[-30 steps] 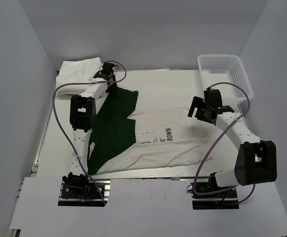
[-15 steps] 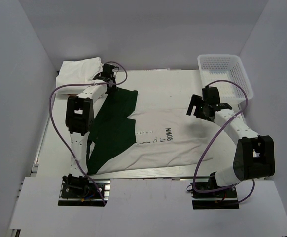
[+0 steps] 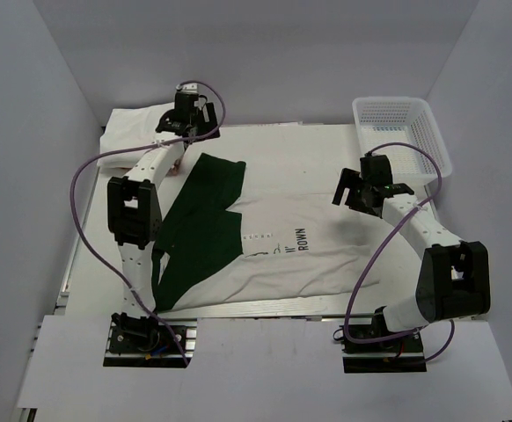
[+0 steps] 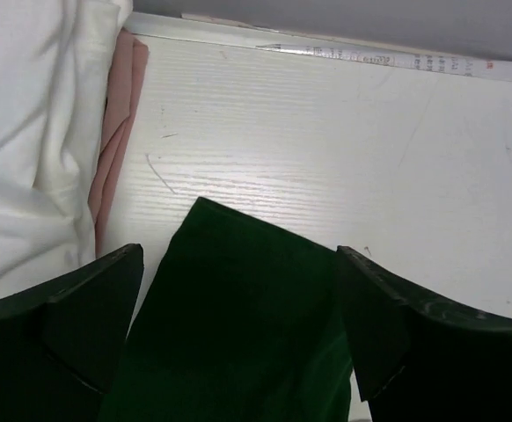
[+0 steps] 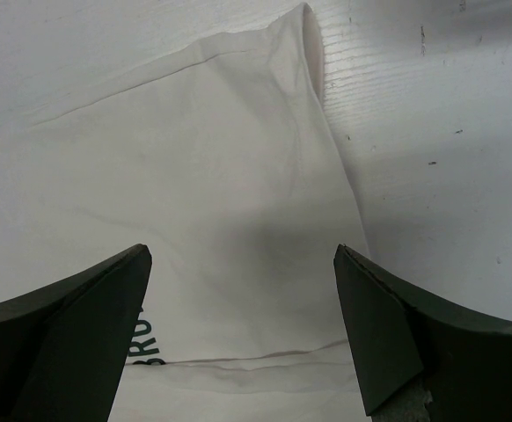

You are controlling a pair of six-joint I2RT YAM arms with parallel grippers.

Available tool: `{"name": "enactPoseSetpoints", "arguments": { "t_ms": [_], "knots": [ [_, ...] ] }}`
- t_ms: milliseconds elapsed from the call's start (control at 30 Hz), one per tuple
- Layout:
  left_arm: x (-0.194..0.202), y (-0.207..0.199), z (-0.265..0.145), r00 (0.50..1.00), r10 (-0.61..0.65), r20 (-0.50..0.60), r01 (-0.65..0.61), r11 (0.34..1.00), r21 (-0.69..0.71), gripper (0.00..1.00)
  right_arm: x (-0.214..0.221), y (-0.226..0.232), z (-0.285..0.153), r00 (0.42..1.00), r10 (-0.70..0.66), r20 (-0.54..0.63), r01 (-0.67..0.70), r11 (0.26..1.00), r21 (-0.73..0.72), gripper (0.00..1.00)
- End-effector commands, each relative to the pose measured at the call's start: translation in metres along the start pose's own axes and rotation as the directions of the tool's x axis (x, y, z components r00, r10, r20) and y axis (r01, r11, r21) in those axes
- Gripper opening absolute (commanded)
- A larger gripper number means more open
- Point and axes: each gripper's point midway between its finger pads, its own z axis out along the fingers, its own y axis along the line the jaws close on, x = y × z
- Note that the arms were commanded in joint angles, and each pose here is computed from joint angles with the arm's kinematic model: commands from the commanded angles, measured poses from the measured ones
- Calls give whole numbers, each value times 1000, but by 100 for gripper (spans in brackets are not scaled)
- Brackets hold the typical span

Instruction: Fold and stack the t-shirts

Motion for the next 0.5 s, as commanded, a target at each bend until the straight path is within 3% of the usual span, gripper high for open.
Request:
{"name": "enactPoseSetpoints", "arguments": {
  "t_ms": [0,233,467],
  "knots": [
    [21,0,17,996,34,-80,-34,999,0,100,-16,6,-6,998,-3,61,4,1000,-12,90],
    [42,-3,57,992,57,-116,-56,998,12,100,-17,6,1,999,-1,50,1,1000,-6,90],
    [85,24,80,978,69,-195,-90,991,-103,100,-13,6,10,1000,-1,23,1,1000,-2,90]
  ]
}}
